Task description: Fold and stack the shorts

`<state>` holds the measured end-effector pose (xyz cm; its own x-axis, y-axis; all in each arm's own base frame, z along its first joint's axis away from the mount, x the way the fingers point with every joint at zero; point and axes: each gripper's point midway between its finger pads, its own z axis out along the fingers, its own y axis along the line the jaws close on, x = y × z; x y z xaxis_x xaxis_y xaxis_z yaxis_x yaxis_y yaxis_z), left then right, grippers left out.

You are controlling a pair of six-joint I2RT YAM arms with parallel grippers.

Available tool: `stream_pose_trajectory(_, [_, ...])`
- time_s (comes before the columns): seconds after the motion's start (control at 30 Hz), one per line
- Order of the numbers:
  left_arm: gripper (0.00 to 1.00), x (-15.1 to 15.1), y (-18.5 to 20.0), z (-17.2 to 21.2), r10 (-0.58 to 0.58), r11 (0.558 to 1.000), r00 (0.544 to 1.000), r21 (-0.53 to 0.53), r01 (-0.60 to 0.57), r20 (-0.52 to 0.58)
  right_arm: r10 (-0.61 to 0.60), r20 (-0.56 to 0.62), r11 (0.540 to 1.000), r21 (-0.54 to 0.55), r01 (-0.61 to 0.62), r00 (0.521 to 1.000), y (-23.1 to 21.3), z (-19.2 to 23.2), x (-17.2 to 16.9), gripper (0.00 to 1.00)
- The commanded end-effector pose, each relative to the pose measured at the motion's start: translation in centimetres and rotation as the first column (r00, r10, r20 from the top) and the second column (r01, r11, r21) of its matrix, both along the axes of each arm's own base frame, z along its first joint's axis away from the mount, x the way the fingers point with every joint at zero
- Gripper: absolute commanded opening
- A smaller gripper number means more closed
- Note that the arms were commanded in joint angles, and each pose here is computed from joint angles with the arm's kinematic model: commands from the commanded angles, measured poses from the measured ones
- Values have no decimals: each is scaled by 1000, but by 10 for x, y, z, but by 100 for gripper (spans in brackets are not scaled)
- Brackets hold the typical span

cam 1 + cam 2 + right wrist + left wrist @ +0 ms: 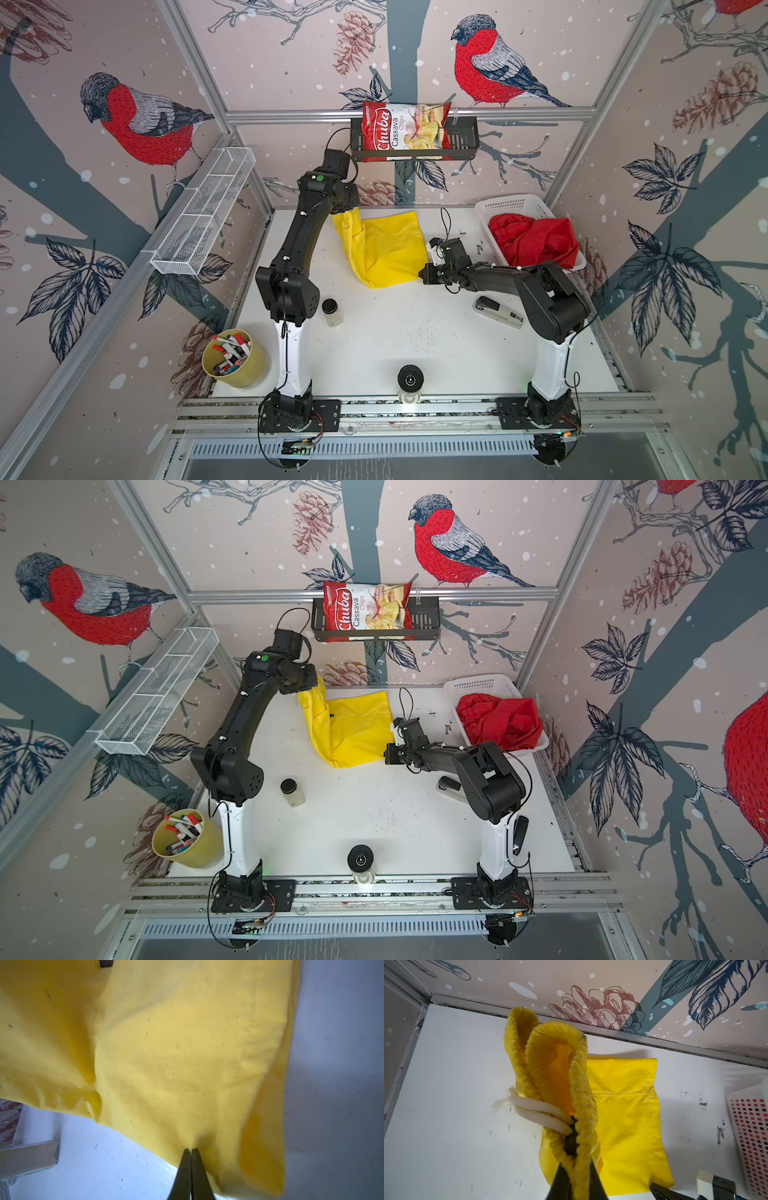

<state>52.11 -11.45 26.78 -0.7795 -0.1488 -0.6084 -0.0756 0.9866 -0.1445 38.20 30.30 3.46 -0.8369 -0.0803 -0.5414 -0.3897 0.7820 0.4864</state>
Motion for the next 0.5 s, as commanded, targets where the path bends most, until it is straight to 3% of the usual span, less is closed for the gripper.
stream_pose_trajectory(0.0, [0,-3,-6,1,-15,997,1000,80,15,6,-33,9,999,21,33,999,-1,-2,4,0])
stream_pose_trajectory(0.3, [0,-8,-92,-26,-157,986,987,62,158,-16,-33,-59,999,29,35,998,-1,-30,-6,0])
stream_pose_trajectory(0.47, [0,-4,-135,-55,-204,979,978,-9,204,-34,-37,-71,999,32,39,997,-4,-36,-10,0])
